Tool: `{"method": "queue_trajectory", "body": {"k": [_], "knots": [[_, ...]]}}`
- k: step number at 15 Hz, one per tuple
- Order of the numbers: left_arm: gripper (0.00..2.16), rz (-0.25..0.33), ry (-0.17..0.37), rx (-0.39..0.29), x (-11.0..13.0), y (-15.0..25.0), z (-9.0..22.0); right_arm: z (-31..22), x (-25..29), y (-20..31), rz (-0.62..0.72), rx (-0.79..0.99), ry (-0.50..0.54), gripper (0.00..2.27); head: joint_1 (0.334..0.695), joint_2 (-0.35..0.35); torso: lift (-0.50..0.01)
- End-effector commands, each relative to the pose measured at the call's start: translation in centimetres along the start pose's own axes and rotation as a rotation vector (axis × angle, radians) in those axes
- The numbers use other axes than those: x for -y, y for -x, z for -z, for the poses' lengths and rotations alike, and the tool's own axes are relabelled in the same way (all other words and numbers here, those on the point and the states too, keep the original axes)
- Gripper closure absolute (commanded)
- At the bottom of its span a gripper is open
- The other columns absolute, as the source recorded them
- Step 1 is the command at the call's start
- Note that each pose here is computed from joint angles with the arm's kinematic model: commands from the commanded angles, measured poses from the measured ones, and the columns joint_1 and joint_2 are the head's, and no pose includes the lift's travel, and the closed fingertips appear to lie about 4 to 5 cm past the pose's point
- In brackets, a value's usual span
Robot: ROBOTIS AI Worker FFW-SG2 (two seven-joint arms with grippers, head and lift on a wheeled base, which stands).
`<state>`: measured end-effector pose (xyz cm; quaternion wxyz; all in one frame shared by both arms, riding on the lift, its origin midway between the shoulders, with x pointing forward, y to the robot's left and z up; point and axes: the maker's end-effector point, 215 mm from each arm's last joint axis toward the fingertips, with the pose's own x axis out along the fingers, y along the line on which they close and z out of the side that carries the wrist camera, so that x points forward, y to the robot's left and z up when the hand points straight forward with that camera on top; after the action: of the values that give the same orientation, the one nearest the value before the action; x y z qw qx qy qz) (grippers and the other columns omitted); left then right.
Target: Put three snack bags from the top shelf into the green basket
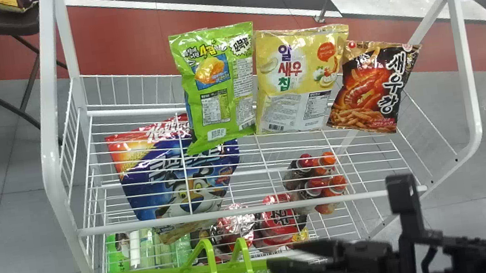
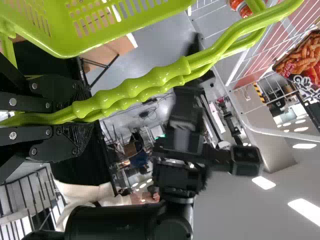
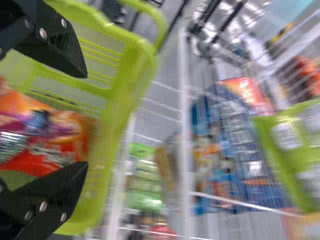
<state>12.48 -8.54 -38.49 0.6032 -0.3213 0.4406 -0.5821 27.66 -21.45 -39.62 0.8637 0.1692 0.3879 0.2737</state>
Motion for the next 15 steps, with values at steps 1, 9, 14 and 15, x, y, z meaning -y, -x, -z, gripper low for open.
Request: {"method": "queue_trajectory", "body": {"k": [1, 9, 14, 15], "knots": [[2.14, 0.0, -0.002, -0.01, 0.1, -0.4, 0.3, -7.7, -1.5, 0.0, -0.019, 0.227, 0.158, 0.08, 0.695, -0.35, -0.048], [2.14, -0.005, 0.002, -0.022, 0.0, -0.7, 0.7, -19.6, -2.7, -6.6, 0.204, 0.506, 0.443, 0.08, 0.695, -0.35, -0.048], [2.14, -0.013, 0.023, -0.056, -0.4, -0.7, 1.3, -22.8, -0.1, -10.8, 0.276, 0.56, 0.448, 0.08, 0.695, -0.35, -0.048], [2.14, -0.016, 0.024, -0.058, -0.4, -0.7, 1.3, -23.1, 0.6, -11.8, 0.282, 0.55, 0.442, 0.08, 0.695, -0.35, -0.048]]}}
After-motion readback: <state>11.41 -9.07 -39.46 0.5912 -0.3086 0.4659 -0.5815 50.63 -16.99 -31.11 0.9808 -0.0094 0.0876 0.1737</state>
